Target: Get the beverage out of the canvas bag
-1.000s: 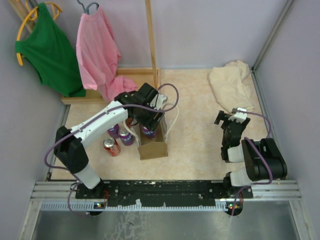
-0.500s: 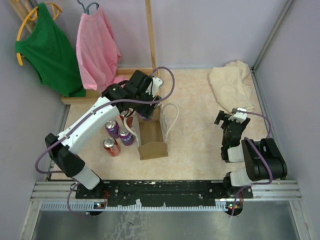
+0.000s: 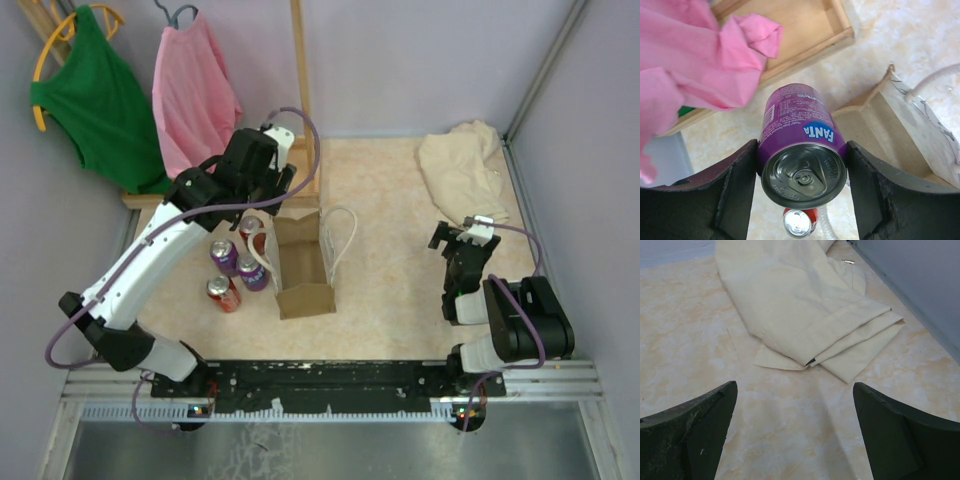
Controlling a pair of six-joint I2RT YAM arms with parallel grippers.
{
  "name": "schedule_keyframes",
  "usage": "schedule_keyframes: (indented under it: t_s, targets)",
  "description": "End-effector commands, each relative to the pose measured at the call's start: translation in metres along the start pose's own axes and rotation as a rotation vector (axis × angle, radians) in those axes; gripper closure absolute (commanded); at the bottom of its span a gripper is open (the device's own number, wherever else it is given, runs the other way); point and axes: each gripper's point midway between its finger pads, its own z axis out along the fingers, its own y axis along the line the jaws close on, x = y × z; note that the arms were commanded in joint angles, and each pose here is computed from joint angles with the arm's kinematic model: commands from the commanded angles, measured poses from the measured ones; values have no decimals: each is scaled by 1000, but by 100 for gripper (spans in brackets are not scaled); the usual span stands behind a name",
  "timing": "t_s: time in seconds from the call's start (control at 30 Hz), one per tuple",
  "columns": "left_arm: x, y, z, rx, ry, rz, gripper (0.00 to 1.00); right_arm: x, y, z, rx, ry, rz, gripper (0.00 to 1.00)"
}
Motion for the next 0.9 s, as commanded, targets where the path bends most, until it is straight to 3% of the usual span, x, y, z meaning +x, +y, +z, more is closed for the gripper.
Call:
schedule_keyframes:
  t_s: [0.0, 0.33, 0.87]
  targets:
    - [-28, 46, -31, -158, -133, -96, 100, -12, 0, 3, 3, -43, 5, 1]
    - [22, 79, -46, -266, 9, -173, 100, -12, 0, 3, 3, -43, 5, 1]
    - [88, -4, -73, 183, 187, -313, 100, -12, 0, 3, 3, -43, 5, 1]
